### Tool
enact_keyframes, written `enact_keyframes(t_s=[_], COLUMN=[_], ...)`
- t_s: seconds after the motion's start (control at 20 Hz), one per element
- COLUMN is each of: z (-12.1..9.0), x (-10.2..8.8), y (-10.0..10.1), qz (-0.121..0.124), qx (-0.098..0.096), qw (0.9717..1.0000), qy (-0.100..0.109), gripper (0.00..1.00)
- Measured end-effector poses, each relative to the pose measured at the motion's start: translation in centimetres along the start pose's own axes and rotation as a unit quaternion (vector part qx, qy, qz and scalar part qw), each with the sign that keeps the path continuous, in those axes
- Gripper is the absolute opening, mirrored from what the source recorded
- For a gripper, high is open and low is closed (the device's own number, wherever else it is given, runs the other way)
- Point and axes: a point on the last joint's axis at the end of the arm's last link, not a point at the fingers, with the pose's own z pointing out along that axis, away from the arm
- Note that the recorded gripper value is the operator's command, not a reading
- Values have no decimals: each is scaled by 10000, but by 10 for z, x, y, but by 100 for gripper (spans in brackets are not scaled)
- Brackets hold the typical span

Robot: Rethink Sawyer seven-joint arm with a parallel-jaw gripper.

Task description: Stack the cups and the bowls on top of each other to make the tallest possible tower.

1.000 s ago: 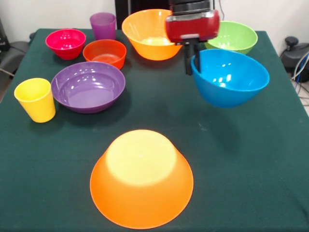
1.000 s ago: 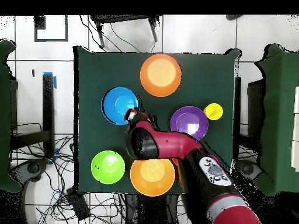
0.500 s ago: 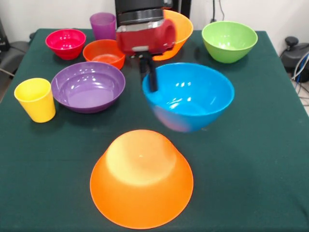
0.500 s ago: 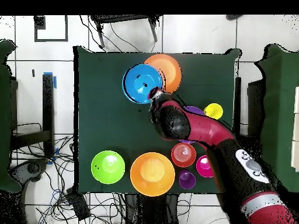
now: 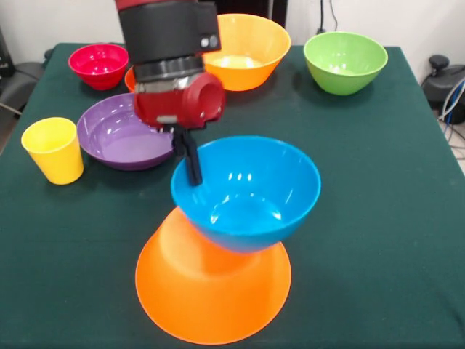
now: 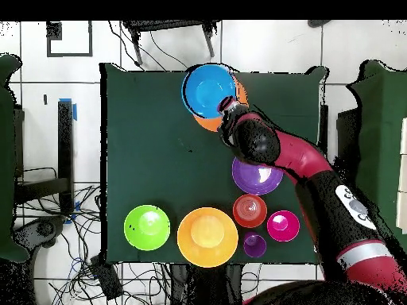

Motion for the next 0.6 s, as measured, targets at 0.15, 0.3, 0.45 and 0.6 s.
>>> enact_keyframes(t_s=[0.15,0.3,0.45,0.6], z=[14,28,37,39], x=[-8,-11,-12,-15], y=[-4,-7,-8,-8], qz=[131,245,350,413], qx=[-61,-120,-178,-214], qw=[9999,9996,9991,9987], qy=[19,53,147,207], gripper=[0,0,0,0])
